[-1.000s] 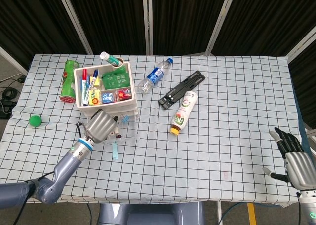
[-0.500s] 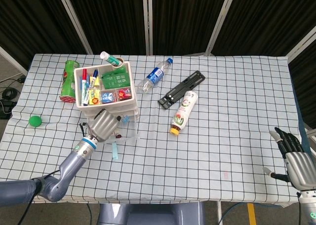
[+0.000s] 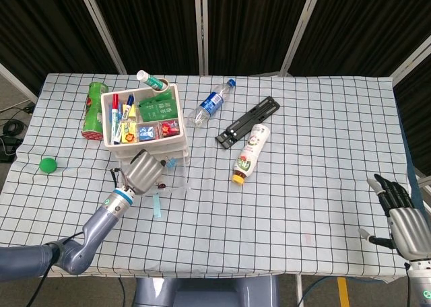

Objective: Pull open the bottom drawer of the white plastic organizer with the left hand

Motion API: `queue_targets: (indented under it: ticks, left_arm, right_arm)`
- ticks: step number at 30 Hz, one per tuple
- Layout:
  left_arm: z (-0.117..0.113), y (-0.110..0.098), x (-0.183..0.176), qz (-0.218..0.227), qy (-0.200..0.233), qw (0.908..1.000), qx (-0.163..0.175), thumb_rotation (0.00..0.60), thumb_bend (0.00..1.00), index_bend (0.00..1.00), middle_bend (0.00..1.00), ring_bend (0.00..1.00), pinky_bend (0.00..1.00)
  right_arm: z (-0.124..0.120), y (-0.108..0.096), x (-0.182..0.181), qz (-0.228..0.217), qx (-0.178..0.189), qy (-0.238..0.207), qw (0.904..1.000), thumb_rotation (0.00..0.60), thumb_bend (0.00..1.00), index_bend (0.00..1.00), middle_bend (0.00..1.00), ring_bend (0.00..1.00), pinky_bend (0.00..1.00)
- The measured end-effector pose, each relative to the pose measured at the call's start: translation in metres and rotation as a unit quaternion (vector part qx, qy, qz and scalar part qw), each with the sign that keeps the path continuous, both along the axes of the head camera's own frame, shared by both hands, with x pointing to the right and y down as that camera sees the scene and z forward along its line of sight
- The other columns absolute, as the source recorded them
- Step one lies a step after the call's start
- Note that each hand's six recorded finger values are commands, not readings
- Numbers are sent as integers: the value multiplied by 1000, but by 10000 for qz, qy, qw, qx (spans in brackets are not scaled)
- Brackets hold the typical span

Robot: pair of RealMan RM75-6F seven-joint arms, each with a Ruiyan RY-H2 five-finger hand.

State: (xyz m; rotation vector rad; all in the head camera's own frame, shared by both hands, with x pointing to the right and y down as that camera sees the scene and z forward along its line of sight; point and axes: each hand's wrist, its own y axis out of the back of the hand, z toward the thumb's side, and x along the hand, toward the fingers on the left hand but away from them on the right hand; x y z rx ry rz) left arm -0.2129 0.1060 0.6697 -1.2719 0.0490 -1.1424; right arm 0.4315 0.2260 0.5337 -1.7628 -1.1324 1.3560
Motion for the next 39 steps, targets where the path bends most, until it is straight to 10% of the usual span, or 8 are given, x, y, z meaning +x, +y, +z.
queue_targets:
  ticks: [21,39]
  left_arm:
    - [-7,8,0,105,163,9998,89,600,425,543,848,776,700]
    - [-90,1,-20,-283,1016,9926,599,600,425,534,848,776,700]
  right_arm:
    - [0,0,0,22,3,2,10000,600,34,37,0,0,0]
    - [-1,1,0,27,36,42,10000,600,34,37,0,0,0]
